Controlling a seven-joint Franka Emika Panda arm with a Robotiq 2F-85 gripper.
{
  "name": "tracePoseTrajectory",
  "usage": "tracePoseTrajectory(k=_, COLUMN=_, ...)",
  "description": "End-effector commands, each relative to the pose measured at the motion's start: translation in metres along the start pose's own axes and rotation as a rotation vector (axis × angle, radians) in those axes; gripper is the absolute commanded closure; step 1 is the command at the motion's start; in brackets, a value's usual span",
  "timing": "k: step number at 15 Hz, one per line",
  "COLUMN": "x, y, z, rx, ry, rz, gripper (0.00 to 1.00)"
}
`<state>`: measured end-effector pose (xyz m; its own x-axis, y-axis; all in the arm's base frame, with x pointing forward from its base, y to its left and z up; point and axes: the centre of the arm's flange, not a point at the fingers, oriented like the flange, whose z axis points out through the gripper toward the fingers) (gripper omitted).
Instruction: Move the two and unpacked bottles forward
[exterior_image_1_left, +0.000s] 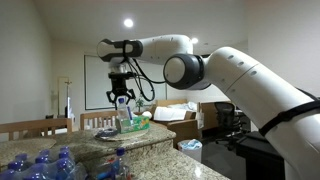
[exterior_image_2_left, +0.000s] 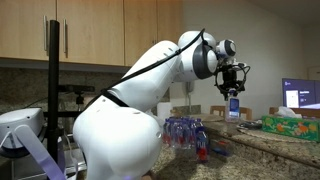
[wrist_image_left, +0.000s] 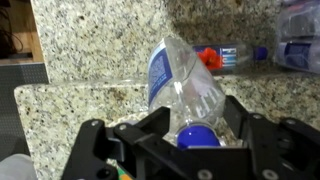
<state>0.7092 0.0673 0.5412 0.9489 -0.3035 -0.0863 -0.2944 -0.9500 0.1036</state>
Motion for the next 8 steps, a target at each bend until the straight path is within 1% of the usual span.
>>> tracePoseTrajectory(k=1, x=-0.051, y=0.031, z=0.050, rx=0.015, ry=-0.162, rz=0.007, gripper=0.62)
tracePoseTrajectory(k=2, x=-0.055, y=0.029, z=0.065, rx=0.027, ry=-0.193, rz=0.013, gripper=0.62)
tracePoseTrajectory(k=5, x=-0.064, y=0.021, z=0.092, rx=0.062, ry=-0.253, rz=0.019, gripper=0.62)
tracePoseTrajectory(k=7, x=-0.071, y=0.013, z=0.108, rx=0.072, ry=-0.275, rz=0.029, gripper=0.62)
tracePoseTrajectory(k=8, x=-0.076, y=0.010, z=0.113, rx=0.077, ry=-0.266, rz=0.038, gripper=0.62)
